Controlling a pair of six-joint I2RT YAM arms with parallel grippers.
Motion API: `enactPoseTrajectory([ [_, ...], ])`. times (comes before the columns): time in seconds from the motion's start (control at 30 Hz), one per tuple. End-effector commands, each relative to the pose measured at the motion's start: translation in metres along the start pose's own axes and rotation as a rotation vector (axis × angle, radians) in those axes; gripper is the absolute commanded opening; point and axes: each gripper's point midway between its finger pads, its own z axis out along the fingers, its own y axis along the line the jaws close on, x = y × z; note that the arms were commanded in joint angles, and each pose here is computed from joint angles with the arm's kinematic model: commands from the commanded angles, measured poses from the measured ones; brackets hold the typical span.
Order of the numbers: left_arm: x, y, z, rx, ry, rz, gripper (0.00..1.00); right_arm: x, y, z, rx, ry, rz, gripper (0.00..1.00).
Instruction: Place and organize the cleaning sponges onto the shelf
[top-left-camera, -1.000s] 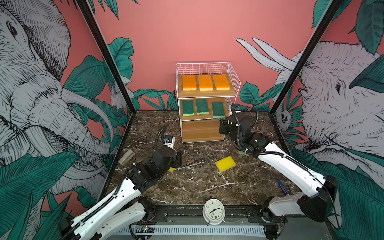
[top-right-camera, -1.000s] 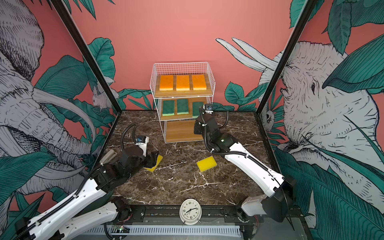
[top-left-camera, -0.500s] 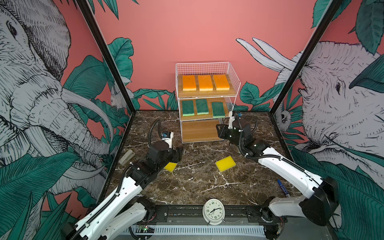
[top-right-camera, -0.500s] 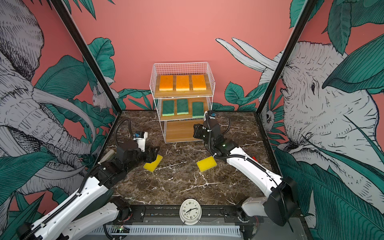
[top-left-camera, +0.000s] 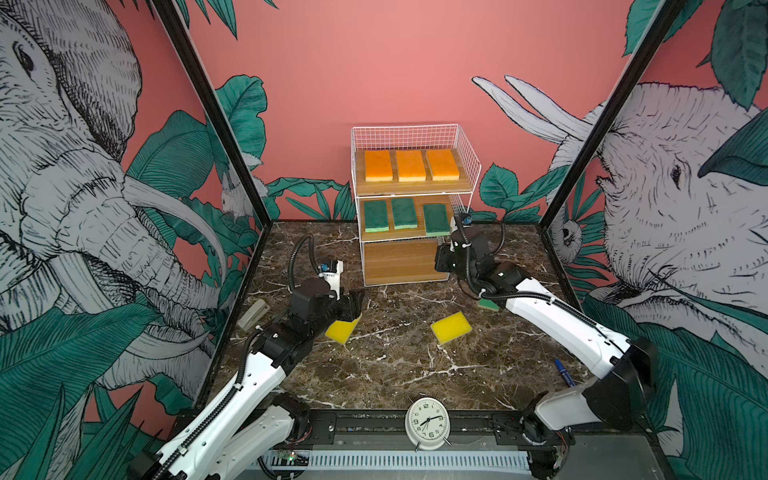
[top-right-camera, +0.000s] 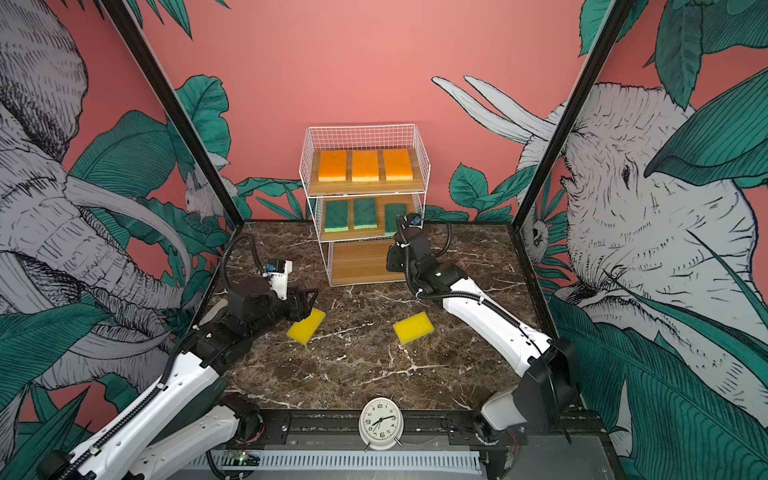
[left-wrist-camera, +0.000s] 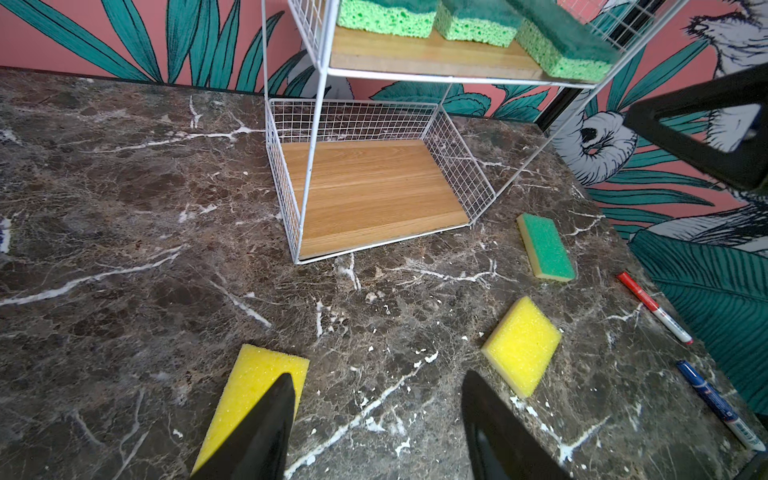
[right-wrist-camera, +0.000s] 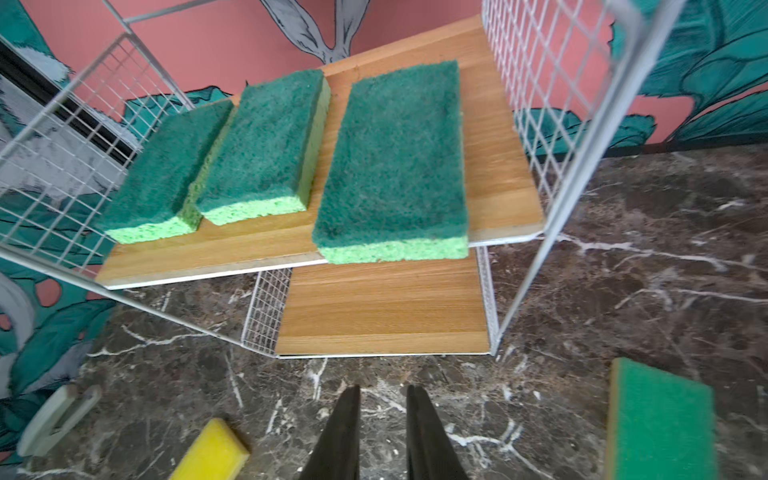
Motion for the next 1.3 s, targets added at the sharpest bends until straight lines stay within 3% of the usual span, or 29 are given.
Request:
enactPoseTrajectory([
  [0.0,-0.003,0.002,0.002,-0.002,-0.023,0.010,0.64,-0.015,-0.004,-0.007,0.103,-0.057,-0.175,0.20],
  [0.37,-0.003,0.008,0.004,-0.034,-0.032,0.017,0.64,-0.032,0.003,0.001,0.147,-0.108,-0.358,0.21],
  [1.27,-0.008,0.015,0.004,-0.066,-0.064,0.028,0.64,-0.042,0.004,0.046,0.150,-0.124,-0.351,0.21],
])
